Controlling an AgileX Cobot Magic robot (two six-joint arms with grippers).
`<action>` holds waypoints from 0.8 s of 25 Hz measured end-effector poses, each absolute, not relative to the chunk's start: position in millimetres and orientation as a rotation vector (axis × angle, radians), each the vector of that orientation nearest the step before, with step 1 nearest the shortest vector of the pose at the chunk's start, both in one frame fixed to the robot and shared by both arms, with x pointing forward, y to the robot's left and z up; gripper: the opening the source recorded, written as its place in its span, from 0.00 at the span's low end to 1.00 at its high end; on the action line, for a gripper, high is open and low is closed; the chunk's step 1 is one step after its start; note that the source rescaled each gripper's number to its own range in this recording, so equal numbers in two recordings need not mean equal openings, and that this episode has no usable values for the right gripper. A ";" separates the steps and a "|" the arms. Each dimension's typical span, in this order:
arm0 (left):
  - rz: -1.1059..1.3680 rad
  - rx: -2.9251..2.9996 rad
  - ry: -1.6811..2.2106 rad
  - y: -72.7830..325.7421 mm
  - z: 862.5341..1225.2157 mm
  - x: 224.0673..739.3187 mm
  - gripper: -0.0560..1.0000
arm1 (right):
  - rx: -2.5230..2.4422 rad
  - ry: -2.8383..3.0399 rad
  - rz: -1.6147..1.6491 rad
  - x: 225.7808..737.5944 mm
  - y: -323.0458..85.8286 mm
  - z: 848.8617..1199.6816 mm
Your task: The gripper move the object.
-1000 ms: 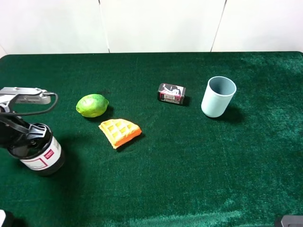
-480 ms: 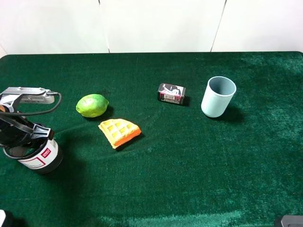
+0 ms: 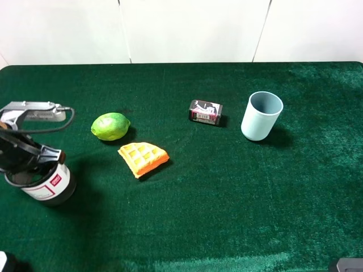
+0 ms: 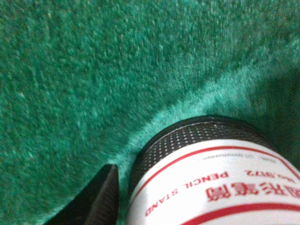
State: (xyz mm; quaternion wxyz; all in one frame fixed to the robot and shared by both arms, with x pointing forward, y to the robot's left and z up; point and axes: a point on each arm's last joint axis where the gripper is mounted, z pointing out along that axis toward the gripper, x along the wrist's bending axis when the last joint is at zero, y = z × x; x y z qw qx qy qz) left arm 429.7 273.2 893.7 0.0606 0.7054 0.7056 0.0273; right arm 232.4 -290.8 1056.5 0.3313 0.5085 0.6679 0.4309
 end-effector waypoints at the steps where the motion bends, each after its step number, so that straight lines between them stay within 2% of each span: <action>1: 0.082 2.134 2.134 272.6 896.6 433.4 0.05 | 1.329 1.746 1.126 232.4 -290.8 1056.5; 11: 0.046 2.169 2.118 264.5 925.5 461.4 0.05 | 1.329 1.746 1.126 232.4 -290.8 1056.5; 20: 0.082 2.259 1.929 226.5 967.6 488.9 0.05 | 1.329 1.746 1.126 232.4 -290.8 1056.5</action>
